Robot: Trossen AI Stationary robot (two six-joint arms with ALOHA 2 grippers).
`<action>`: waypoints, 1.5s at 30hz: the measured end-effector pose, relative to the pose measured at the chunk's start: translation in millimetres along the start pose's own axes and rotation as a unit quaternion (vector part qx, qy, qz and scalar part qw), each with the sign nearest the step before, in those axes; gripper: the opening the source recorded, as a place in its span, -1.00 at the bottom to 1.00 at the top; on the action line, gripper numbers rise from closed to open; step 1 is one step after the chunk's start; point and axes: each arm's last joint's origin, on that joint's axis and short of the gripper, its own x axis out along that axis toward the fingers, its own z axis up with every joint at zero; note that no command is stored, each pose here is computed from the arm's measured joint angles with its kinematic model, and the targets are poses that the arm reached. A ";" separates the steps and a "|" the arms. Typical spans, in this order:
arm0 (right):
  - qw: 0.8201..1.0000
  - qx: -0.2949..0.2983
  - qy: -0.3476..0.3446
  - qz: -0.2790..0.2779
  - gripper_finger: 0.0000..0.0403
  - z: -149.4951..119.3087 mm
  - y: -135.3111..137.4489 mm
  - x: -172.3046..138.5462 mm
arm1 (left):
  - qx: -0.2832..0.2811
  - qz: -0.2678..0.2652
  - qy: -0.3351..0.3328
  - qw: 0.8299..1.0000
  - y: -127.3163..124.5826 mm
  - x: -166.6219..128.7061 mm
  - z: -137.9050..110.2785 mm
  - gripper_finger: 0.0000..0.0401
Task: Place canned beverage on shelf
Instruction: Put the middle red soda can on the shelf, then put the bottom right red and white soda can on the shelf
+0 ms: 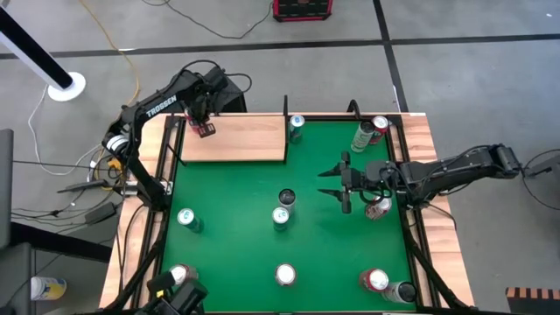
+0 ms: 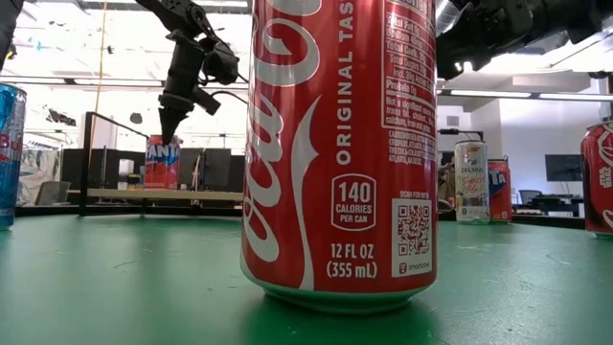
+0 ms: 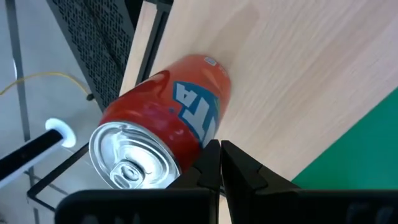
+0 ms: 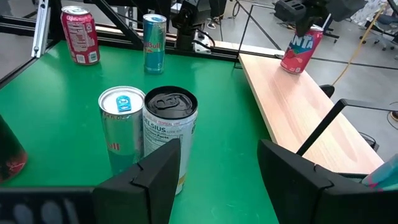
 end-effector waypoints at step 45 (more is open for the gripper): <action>0.999 -0.026 -0.020 0.001 0.19 3.9 0.3 -0.2 | 0.018 -0.247 -0.628 0.738 -142.7 -102.5 -153.9 -1.00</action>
